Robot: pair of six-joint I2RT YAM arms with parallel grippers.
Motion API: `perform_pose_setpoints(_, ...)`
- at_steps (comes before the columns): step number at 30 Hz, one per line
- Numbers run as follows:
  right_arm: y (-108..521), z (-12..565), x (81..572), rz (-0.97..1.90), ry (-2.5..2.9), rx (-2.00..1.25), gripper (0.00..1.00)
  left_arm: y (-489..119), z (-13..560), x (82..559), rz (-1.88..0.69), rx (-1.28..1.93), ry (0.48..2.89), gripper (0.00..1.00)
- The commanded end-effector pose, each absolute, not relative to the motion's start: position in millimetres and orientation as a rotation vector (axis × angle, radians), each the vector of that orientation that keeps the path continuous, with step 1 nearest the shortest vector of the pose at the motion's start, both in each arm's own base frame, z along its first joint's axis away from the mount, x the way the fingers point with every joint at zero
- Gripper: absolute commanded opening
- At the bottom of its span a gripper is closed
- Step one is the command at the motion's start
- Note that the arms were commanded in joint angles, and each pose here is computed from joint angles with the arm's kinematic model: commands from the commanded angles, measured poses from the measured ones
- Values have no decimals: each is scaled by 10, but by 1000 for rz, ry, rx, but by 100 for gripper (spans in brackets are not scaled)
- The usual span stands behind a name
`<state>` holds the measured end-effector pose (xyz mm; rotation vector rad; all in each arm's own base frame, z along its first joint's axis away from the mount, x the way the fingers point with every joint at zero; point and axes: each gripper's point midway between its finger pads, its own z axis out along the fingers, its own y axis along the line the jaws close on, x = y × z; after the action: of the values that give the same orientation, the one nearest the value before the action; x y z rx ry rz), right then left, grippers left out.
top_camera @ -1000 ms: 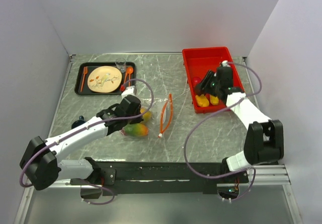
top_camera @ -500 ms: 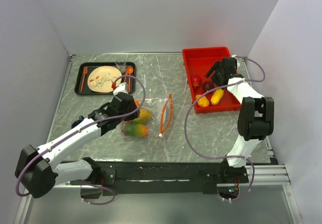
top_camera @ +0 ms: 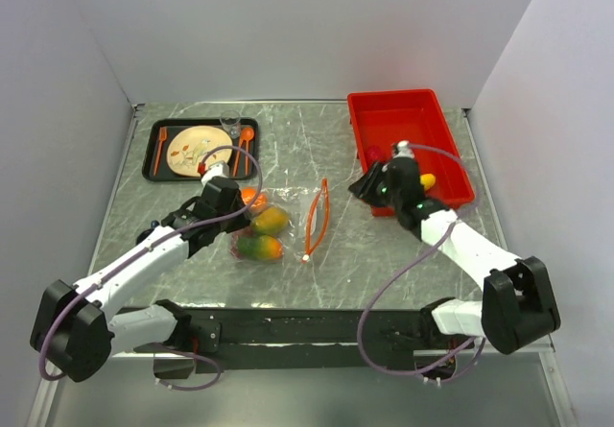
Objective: Open the zip-top bag and remove the fake food
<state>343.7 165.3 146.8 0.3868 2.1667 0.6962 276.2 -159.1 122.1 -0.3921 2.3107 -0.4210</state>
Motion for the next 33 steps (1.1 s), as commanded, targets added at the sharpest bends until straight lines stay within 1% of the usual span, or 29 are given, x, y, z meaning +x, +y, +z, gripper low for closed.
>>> perform_pose_setpoints(1, 2142, 1459, 3277, 906, 2143, 320, 35, -1702, 1249, 2821, -501, -405, 2287, 26)
perform_pose_setpoints(6, 2638, 1257, 3152, 1019, 2220, 250, 32, -1766, 1143, 2910, -512, -425, 2288, 23)
perform_pose_setpoints(14, 3138, 1087, 3112, 1094, 2280, 193, 33, -1843, 996, 3002, -521, -428, 2296, 18)
perform_pose_setpoints(17, 3298, 1002, 3093, 1141, 2297, 201, 45, -1840, 913, 2994, -507, -421, 2314, 18)
perform_pose_setpoints(18, 3335, 928, 3090, 1152, 2316, 204, 51, -1831, 887, 2986, -500, -420, 2319, 18)
perform_pose_setpoints(21, 3464, 868, 3098, 1196, 2323, 218, 57, -1825, 801, 2963, -493, -423, 2335, 18)
perform_pose_setpoints(23, 3527, 837, 3099, 1207, 2333, 225, 59, -1825, 736, 2943, -487, -421, 2353, 18)
perform_pose_setpoints(27, 3596, 771, 3108, 1192, 2343, 243, 67, -1841, 671, 2925, -493, -410, 2369, 17)
perform_pose_setpoints(33, 3587, 774, 3089, 1188, 2321, 272, 71, -1873, 561, 2889, -505, -396, 2398, 16)
